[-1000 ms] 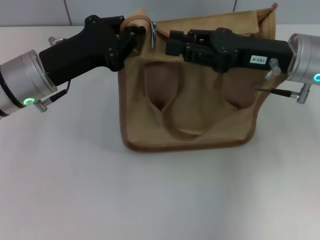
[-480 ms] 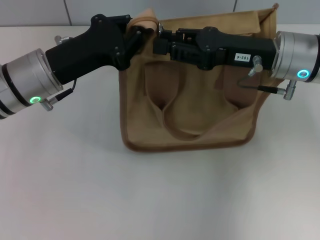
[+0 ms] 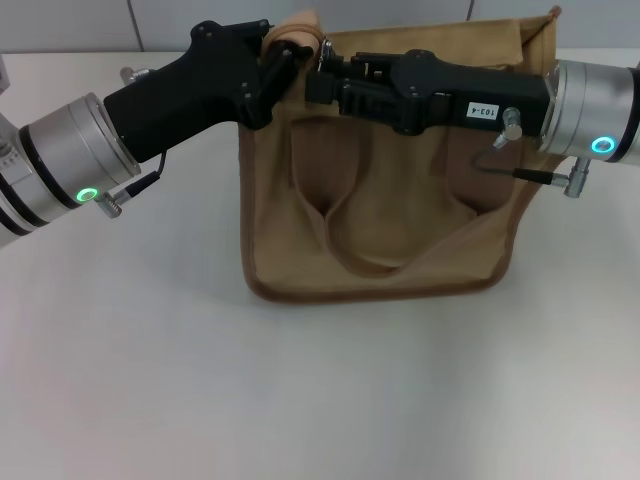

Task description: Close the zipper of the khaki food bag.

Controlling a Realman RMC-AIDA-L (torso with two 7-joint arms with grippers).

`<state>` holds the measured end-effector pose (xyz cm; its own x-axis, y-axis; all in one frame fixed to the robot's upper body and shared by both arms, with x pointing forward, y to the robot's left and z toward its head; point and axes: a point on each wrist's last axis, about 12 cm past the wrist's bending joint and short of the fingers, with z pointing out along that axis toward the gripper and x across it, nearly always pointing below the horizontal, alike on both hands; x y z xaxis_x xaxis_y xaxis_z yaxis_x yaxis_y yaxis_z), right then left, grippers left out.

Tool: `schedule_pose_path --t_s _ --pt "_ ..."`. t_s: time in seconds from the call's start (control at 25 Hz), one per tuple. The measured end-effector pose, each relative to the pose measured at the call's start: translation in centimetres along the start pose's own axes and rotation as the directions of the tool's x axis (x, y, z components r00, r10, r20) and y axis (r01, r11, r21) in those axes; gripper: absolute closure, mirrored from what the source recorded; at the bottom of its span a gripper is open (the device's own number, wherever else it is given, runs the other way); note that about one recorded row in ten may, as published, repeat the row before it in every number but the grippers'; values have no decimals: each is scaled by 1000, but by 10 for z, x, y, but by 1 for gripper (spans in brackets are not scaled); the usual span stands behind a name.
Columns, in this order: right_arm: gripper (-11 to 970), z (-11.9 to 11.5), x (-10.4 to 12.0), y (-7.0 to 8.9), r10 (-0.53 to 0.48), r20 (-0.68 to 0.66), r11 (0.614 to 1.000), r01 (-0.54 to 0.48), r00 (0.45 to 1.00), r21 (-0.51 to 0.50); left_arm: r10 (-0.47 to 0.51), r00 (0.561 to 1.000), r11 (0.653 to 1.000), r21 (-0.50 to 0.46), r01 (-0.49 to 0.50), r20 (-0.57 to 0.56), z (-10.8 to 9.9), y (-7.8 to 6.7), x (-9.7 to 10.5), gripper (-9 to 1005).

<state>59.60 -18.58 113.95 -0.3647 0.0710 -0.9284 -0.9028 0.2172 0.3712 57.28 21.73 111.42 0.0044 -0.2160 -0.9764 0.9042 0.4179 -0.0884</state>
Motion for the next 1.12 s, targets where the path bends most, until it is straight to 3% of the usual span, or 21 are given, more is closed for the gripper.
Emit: schedule_pose_path --t_s 0.24,0.44,1.12 --pt "581 2 0 0 9 11 1000 -9 1000 2 -4 1000 1000 2 4 -1 0 0 0 995" --pt "723 4 -1 -1 10 11 1000 -10 1000 2 -6 1000 1000 6 6 4 2 -1 1 994" --pt "730 -4 4 -1 16 13 1000 -16 1000 19 -12 1000 999 -30 13 19 0 2 0 994"
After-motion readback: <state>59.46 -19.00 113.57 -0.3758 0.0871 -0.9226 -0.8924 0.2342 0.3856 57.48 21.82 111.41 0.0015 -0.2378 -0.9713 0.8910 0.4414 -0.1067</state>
